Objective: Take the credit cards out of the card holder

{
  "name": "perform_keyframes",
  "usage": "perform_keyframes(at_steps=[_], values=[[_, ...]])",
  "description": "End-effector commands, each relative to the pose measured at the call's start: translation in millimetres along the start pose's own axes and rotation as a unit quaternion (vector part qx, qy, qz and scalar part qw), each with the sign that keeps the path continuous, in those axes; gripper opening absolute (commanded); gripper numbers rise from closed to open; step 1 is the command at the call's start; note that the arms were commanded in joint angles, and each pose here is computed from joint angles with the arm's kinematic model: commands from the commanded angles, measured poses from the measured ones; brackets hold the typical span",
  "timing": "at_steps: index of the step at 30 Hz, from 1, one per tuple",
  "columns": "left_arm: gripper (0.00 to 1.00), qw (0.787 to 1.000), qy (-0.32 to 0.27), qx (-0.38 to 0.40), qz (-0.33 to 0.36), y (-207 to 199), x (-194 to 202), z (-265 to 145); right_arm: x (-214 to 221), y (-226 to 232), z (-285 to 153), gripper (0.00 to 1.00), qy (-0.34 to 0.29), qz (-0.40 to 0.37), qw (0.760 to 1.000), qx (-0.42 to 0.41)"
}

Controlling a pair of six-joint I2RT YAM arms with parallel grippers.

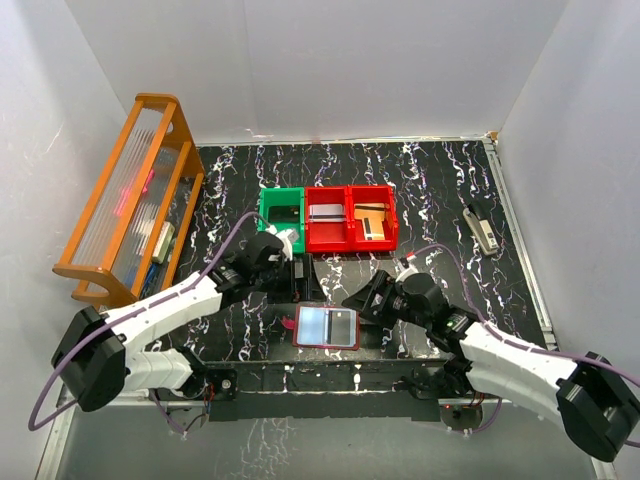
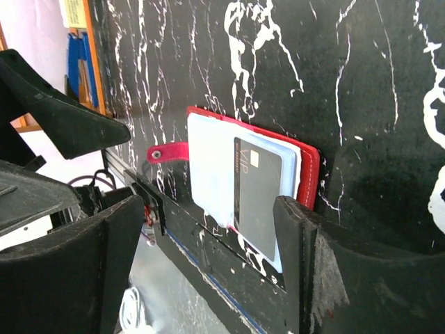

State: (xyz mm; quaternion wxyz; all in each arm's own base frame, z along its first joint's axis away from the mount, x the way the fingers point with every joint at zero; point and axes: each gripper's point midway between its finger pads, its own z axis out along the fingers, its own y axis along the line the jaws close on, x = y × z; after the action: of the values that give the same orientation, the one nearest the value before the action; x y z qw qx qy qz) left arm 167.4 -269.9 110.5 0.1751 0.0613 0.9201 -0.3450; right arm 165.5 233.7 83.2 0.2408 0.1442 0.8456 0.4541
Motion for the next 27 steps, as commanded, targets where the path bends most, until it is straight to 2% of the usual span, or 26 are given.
perform_keyframes(at_steps=[1, 7, 19, 27], values=[[0.83, 1.0, -0.003, 0.027, -0.005, -23, -6, 6, 2, 22, 2, 0.69, 0.023, -0.005, 0.999, -0.031], [0.79, 0.999, 0.032, 0.015, -0.006, -17, 8, 19, 15, 14, 12, 0.46, 0.067, 0.002, 0.998, -0.008], [0.77, 0.997, 0.065, 0.035, -0.01, -18, 28, 28, 29, -23, 21, 0.4, 0.092, 0.021, 0.994, 0.057], [0.7, 0.995, 0.097, 0.032, -0.009, -16, 40, 42, 31, -33, 21, 0.38, 0.094, 0.026, 0.992, 0.076]])
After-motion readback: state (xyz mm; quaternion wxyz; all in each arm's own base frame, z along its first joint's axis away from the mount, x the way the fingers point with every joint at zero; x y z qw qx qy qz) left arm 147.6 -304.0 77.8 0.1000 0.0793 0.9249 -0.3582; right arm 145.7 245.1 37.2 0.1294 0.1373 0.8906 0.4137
